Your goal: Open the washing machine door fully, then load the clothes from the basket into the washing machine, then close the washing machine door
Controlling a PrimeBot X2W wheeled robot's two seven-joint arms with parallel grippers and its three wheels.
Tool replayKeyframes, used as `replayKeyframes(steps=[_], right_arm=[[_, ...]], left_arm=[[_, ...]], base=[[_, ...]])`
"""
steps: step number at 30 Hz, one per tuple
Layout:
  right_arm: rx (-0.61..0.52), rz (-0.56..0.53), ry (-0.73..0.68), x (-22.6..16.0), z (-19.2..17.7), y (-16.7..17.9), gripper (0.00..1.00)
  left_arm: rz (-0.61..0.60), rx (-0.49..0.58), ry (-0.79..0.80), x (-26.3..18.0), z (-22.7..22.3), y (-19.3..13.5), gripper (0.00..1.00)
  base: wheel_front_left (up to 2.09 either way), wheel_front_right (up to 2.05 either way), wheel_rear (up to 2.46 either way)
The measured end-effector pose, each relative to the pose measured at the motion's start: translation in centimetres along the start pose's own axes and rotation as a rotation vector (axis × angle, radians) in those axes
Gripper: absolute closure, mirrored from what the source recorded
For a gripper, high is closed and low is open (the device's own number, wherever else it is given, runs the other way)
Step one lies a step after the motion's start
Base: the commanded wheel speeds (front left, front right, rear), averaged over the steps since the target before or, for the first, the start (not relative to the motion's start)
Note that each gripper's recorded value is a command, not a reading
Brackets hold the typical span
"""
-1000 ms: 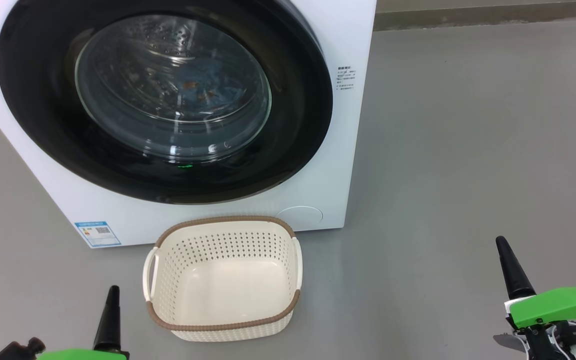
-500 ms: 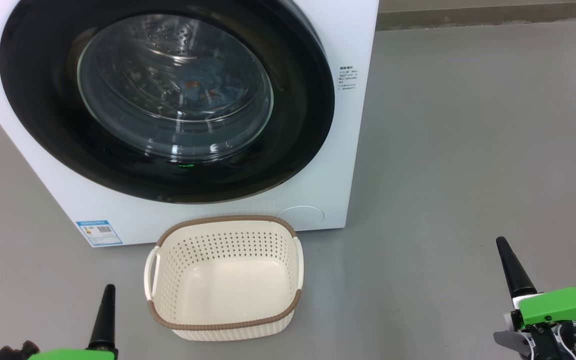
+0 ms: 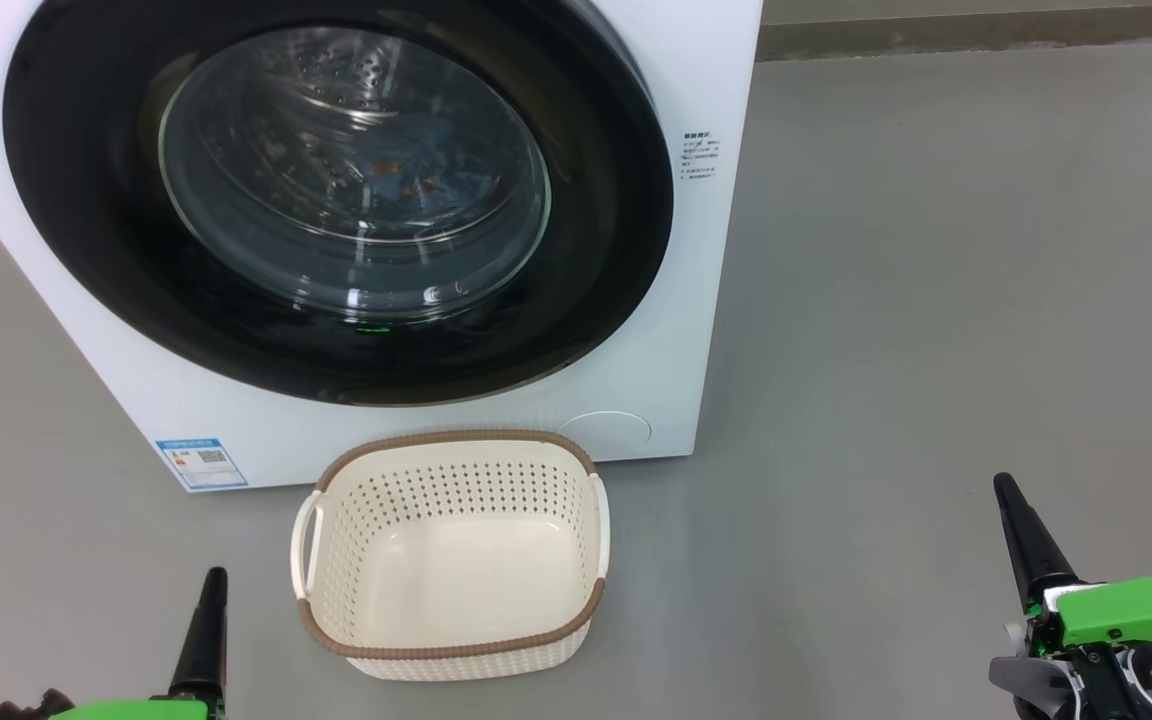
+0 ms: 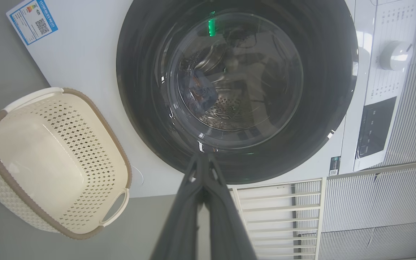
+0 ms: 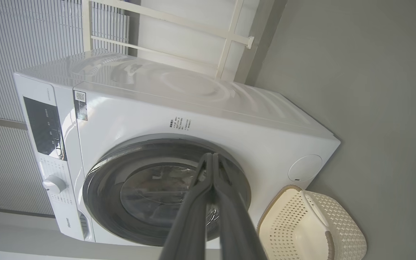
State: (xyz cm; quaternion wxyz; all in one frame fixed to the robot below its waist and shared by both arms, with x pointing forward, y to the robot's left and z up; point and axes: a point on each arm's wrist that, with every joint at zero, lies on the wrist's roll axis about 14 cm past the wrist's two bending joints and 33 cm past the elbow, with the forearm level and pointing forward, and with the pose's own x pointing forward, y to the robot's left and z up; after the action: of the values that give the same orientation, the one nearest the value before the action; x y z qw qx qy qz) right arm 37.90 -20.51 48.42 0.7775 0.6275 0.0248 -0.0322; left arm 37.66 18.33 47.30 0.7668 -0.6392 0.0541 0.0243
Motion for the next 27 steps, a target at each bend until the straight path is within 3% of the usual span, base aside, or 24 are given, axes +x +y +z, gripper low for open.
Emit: replayKeyframes(steps=[20, 27], right_arm=[[0.213, 0.017, -0.006, 0.06, 0.1, 0.25, 1.0], [0.222, 0.016, -0.006, 0.06, 0.07, 0.24, 1.0]], left_arm=[[-0.027, -0.175, -0.009, -0.07, 0.68, -0.55, 1.0], [-0.029, -0.182, -0.011, -0.05, 0.69, -0.61, 1.0]], base=[[0.0, 0.0, 0.0], [0.0, 0.0, 0.0]])
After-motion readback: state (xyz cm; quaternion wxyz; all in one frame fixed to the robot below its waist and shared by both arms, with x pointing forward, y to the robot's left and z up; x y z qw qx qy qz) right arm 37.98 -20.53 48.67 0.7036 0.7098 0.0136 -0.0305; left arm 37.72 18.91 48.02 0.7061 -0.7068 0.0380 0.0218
